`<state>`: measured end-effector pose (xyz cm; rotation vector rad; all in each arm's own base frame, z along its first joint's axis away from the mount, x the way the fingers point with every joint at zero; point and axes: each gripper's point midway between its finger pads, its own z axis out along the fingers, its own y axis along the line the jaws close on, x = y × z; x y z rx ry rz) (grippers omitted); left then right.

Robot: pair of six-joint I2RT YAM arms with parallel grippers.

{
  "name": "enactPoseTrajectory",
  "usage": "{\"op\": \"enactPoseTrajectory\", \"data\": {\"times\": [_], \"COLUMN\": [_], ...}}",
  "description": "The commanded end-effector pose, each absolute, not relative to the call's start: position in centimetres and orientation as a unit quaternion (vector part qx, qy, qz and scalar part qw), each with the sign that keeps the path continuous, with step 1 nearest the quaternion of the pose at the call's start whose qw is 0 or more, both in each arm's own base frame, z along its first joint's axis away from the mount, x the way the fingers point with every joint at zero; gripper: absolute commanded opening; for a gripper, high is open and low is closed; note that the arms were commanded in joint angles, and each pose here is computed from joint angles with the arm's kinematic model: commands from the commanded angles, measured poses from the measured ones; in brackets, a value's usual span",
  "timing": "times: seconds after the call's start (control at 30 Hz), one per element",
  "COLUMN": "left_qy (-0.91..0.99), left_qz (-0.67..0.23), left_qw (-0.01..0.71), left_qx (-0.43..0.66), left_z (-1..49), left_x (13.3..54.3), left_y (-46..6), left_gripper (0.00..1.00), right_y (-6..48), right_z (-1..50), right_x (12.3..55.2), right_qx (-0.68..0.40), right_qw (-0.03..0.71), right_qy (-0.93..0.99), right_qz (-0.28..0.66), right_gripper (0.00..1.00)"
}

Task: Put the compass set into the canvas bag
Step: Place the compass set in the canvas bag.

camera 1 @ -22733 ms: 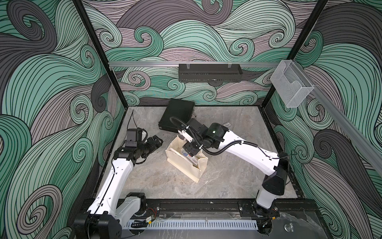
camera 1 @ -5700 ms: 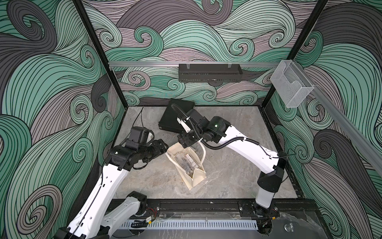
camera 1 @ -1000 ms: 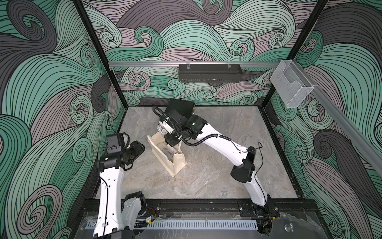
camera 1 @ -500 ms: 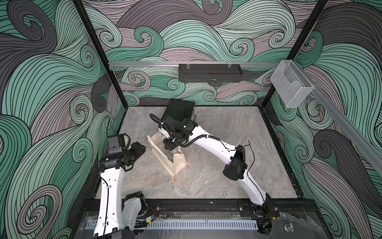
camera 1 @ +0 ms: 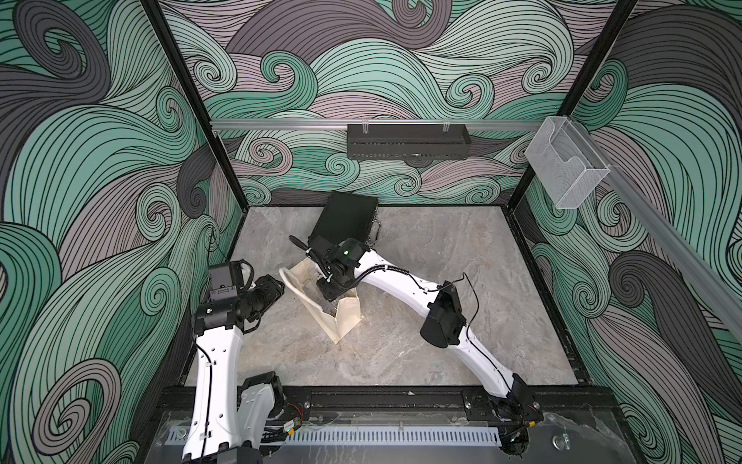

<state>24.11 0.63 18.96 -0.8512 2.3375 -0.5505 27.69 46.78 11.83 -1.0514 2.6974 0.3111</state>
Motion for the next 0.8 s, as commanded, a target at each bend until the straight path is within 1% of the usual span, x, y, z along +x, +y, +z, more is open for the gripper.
{"op": "enactPoseTrajectory", "data": {"times": [0.0, 0.1, 0.17, 0.3, 0.6, 0.77], "left_qy": [0.872, 0.872, 0.873, 0.873, 0.871, 0.873], "left_qz": [-0.218, -0.217, -0.213, -0.206, -0.202, -0.179], "left_qw": [0.301, 0.303, 0.304, 0.308, 0.316, 0.335], "left_qx": [-0.319, -0.319, -0.318, -0.316, -0.316, -0.305], "left_z": [19.4, 19.5, 19.6, 19.9, 20.7, 21.5], "left_x": [24.3, 24.3, 24.3, 24.2, 24.1, 24.3], "left_y": [0.5, 0.6, 0.7, 0.8, 1.0, 1.7], "left_gripper": [0.62, 0.62, 0.62, 0.62, 0.62, 0.62], "right_y": [46.1, 46.2, 46.3, 46.5, 47.3, 45.5], "right_z": [11.9, 13.3, 14.6, 17.7, 26.1, 31.6], "right_x": [28.2, 28.1, 28.1, 28.0, 26.6, 27.8], "right_qx": [-0.346, -0.351, -0.354, -0.362, -0.410, -0.418], "right_qw": [0.115, 0.126, 0.139, 0.168, 0.255, 0.341], "right_qy": [0.927, 0.922, 0.918, 0.908, 0.855, 0.825], "right_qz": [0.094, 0.103, 0.109, 0.128, 0.188, 0.169], "right_gripper": [0.50, 0.56, 0.62, 0.68, 0.72, 0.73]}}
